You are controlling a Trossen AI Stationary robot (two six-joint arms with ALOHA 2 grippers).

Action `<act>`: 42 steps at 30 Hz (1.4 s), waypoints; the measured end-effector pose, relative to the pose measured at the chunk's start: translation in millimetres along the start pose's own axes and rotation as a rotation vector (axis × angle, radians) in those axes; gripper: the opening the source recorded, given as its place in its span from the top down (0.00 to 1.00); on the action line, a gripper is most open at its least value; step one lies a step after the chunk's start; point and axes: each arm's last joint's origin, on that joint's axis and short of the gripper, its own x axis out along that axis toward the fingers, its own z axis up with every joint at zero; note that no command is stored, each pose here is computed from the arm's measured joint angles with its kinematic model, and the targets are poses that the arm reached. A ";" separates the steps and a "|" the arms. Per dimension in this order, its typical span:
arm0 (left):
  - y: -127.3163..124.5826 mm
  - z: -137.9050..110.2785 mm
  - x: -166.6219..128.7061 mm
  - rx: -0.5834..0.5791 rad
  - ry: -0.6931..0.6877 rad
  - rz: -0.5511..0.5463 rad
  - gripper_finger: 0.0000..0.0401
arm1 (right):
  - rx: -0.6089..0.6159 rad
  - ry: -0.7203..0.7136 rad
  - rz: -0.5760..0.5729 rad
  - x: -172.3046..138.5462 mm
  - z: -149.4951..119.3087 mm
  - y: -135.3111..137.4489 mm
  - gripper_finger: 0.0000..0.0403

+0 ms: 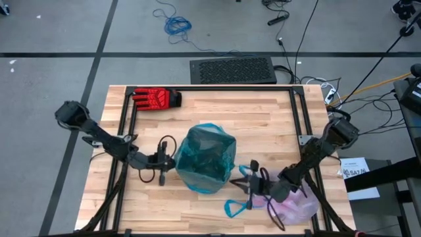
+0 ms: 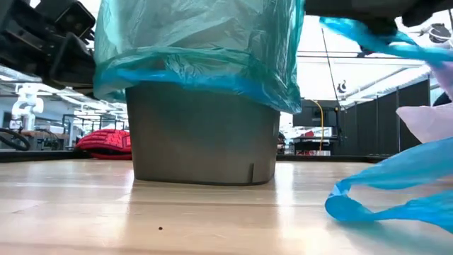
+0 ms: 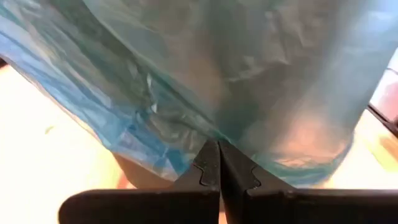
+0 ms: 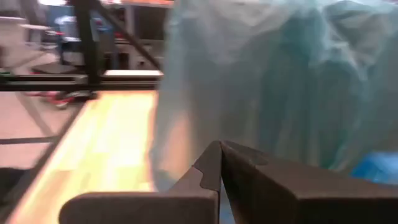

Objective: Place trash/remove bag and relplace
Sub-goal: Insert the blue trash bag into the black trash bin

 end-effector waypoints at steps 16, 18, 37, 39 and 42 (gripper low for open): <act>-5.4 24.3 -30.5 0.008 -0.137 0.064 1.00 | -0.038 0.029 -0.139 25.8 -5.6 -18.3 1.00; -3.2 28.5 -31.3 0.017 -0.160 0.077 1.00 | -0.044 0.036 -0.146 28.0 -8.4 -19.3 1.00; 1.4 10.7 -45.8 -0.240 0.107 0.024 1.00 | -0.046 0.052 -0.148 29.6 -14.6 -18.6 1.00; -5.3 12.0 -44.9 -0.233 0.127 -0.032 1.00 | -0.046 0.052 -0.148 29.6 -14.6 -18.6 1.00; -19.2 28.4 -49.1 -0.185 0.123 -0.109 1.00 | -0.046 0.052 -0.148 29.6 -14.6 -18.6 1.00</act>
